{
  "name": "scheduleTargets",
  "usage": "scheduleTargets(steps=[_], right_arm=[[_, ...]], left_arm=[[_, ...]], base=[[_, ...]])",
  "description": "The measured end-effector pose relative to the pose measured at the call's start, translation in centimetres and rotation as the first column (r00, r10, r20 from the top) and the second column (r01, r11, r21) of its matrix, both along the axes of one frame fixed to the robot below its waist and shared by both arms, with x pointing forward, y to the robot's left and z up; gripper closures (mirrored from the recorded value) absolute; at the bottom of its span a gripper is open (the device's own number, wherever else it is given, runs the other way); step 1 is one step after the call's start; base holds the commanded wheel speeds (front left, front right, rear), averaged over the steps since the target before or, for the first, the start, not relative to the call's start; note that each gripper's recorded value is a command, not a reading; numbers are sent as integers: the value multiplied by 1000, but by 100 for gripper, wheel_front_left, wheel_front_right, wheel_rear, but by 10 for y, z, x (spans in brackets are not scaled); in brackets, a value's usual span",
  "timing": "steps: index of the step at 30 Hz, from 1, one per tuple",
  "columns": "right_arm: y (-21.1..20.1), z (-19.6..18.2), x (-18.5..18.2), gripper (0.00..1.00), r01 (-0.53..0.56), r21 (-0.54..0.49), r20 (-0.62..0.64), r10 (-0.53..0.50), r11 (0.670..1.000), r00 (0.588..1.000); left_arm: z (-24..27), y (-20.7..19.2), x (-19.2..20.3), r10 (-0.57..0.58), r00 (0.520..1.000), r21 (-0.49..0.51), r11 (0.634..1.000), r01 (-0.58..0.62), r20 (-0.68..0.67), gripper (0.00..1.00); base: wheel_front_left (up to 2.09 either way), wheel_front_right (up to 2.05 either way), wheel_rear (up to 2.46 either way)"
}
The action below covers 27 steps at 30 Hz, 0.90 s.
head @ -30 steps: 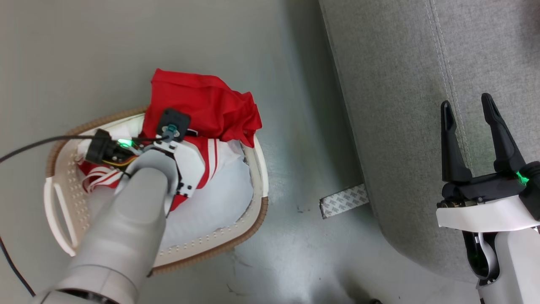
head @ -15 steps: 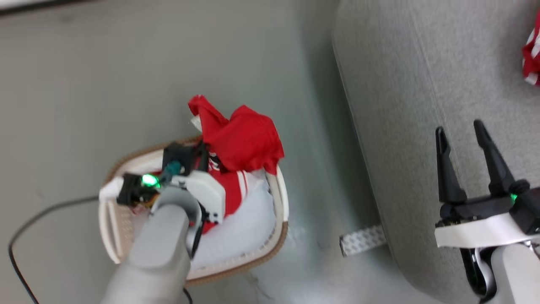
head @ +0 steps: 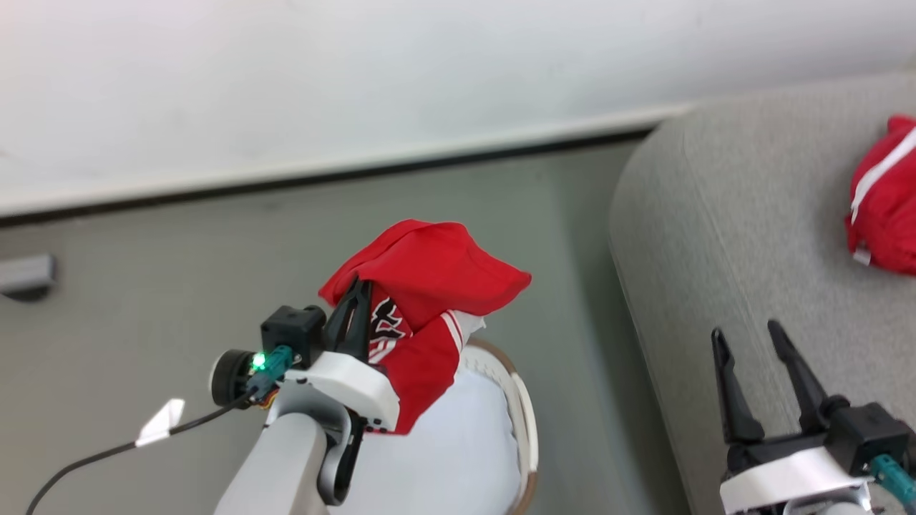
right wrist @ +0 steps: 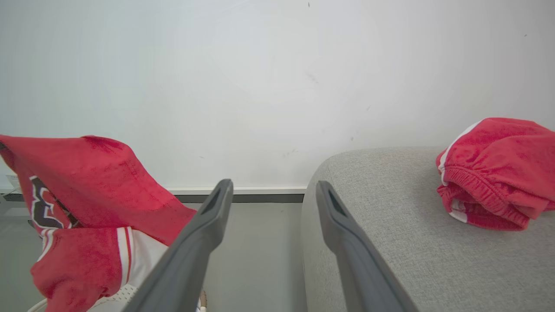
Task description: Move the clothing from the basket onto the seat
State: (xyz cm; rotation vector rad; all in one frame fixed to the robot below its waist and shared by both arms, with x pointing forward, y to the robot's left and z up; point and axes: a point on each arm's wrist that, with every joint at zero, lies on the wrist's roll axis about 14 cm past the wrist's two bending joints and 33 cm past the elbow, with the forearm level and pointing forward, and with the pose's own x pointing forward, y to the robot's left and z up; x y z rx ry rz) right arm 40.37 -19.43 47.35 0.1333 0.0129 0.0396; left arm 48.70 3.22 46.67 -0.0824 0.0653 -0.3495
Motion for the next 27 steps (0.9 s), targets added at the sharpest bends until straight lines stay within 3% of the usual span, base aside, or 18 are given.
scheduleTargets(steps=[6, 14, 27], right_arm=[[15, 23, -18, 0, -34, 8, 63, 33, 999, 997], [29, 51, -38, 0, -64, 17, 145, 61, 998, 988], [42, 67, -61, 0, -105, 1, 203, 103, 994, 974]], left_arm=[[75, 17, -19, 36, 984, -56, 998, -27, 175, 100], [165, 31, -48, 52, 928, -95, 995, -18, 369, 100], [210, 44, -80, 68, 895, -102, 994, -26, 441, 100]], base=[[0, 0, 0], [0, 0, 0], [0, 0, 0]])
